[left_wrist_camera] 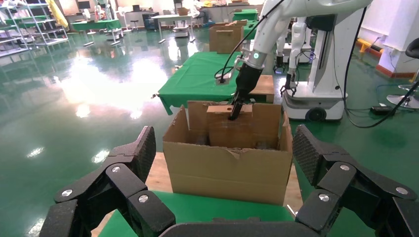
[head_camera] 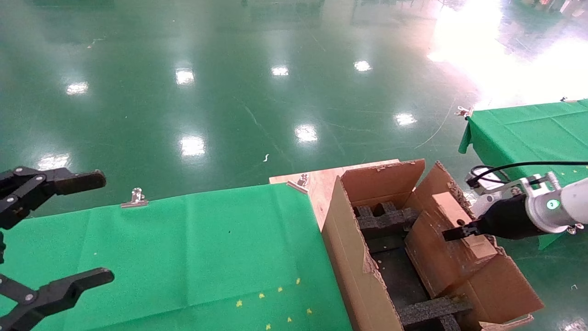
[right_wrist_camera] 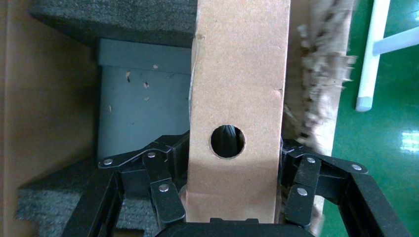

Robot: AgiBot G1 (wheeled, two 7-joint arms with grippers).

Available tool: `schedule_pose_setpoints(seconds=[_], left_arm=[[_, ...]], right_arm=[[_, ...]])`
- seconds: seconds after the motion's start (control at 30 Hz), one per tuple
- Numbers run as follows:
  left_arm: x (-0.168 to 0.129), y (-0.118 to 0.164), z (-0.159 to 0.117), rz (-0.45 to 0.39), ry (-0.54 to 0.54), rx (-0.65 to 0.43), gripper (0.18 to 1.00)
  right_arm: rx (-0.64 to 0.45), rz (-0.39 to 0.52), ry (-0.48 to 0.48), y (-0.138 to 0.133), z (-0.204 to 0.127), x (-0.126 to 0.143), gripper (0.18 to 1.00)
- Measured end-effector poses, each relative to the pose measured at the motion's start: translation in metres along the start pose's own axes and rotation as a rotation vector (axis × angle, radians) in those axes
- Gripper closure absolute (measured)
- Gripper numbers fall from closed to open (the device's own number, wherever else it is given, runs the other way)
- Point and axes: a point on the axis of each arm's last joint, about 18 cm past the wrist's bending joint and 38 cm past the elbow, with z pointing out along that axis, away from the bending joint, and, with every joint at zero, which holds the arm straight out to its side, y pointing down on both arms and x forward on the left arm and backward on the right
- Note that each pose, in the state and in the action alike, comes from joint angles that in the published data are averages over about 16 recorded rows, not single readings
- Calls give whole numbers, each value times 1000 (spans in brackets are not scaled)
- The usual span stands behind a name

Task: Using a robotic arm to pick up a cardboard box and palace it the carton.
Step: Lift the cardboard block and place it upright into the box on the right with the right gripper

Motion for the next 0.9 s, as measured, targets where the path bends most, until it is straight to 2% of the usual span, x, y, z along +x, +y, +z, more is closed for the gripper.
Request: schedule_pose_setpoints(seconds=[0.9], left_arm=[[0,0,0,0,0,0,183]], right_arm=[[-57,-51,28,15,63,-19,894]])
